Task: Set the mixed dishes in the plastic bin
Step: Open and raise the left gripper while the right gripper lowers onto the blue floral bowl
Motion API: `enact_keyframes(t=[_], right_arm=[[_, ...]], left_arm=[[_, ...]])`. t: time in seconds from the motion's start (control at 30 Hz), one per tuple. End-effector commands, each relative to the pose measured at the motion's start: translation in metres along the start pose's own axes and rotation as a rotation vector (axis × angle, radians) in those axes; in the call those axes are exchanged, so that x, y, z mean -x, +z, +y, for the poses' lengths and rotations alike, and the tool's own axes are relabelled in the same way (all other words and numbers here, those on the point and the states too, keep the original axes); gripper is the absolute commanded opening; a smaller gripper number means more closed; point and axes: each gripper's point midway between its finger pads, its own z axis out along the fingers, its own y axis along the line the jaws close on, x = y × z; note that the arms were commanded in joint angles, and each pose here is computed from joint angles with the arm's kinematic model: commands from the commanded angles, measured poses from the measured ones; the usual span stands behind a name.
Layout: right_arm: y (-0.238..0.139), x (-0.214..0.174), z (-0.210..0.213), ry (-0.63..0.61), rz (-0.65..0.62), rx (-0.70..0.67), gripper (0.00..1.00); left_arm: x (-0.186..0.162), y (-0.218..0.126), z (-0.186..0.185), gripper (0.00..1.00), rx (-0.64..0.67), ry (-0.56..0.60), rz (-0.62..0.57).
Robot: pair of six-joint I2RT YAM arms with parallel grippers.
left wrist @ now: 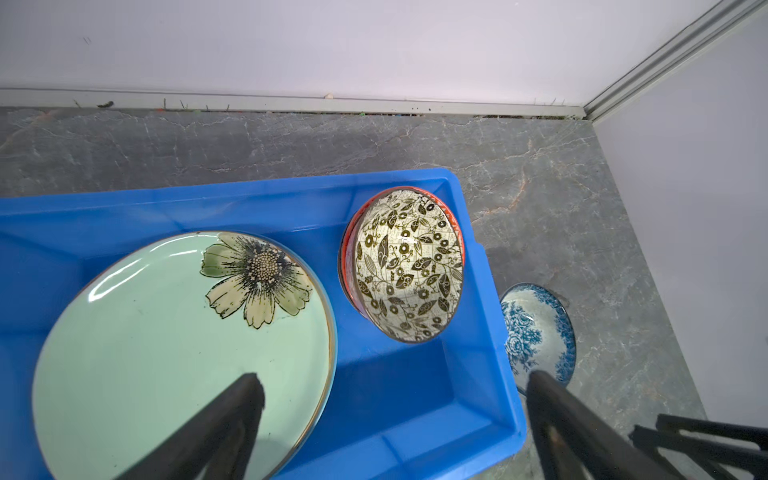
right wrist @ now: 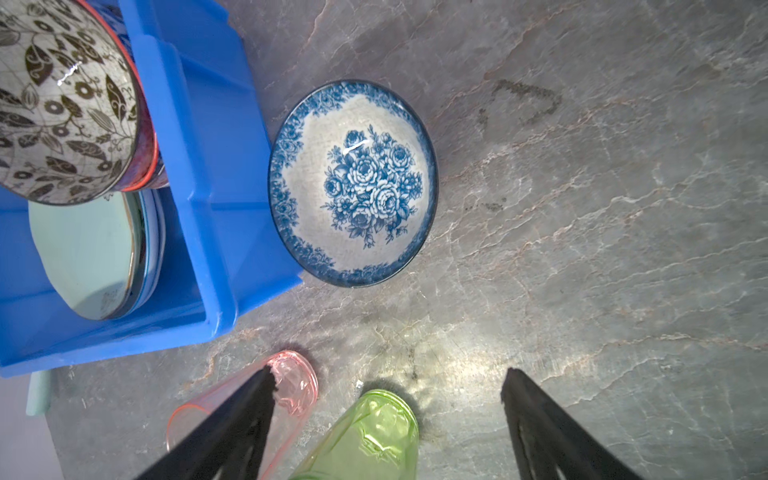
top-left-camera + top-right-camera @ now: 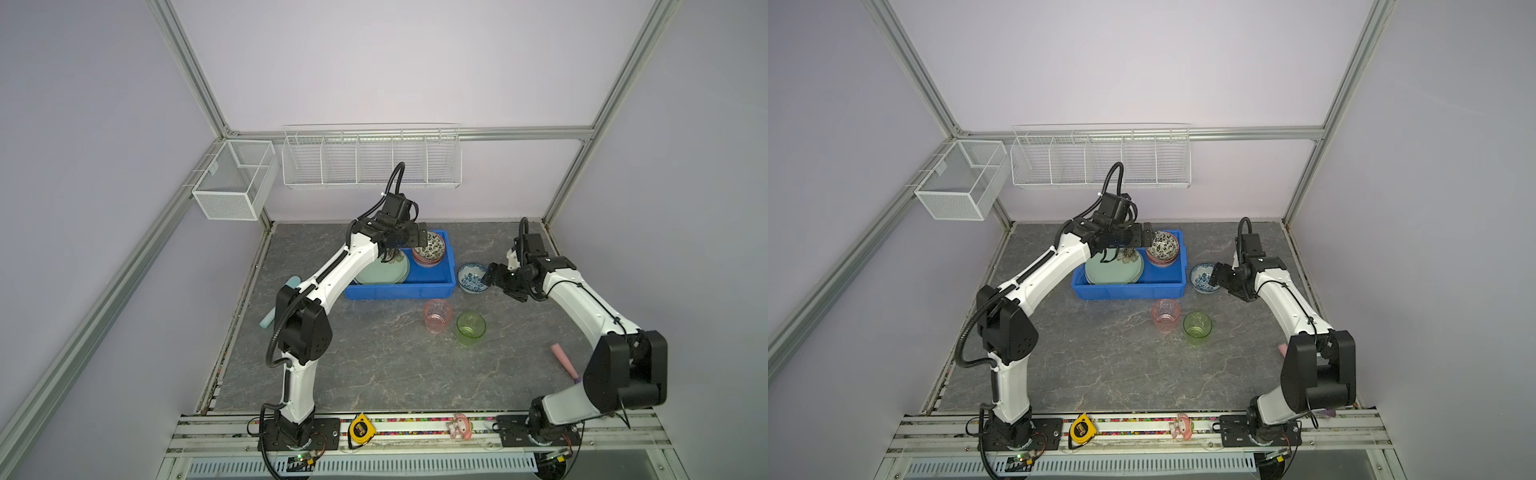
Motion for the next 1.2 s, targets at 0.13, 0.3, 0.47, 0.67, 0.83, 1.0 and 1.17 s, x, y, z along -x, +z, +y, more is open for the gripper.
enact_keyframes(t=[0.13,0.3,0.47,0.67,0.83,1.0,1.17], right_arm=[[0.007,0.016,0.002,0.020,-0.022,-0.020,0.90],[0.027,0.024,0.006,0.034,0.006,-0.004,0.95],[0.049,0.027,0.005,0.052,0.038,-0.013,0.99],[0.068,0.033,0.005,0.061,0.053,-0.022,0.86],[0.080,0.036,0.005,0.074,0.062,-0.027,0.71],[0.092,0.033,0.002,0.091,0.074,-0.038,0.51],[0.095,0.033,0.001,0.097,0.066,-0.040,0.42]], left_arm=[[0.007,-0.036,0.006,0.98,-0.011,-0.023,-0.133],[-0.001,-0.046,0.020,0.98,0.010,-0.052,-0.144],[-0.005,-0.059,0.034,0.98,0.012,-0.083,-0.158],[-0.009,-0.074,0.046,0.98,0.016,-0.104,-0.182],[-0.010,-0.080,0.054,0.98,0.006,-0.123,-0.193],[-0.013,-0.083,0.061,0.98,0.018,-0.126,-0.188],[-0.015,-0.081,0.065,0.98,0.025,-0.130,-0.173]])
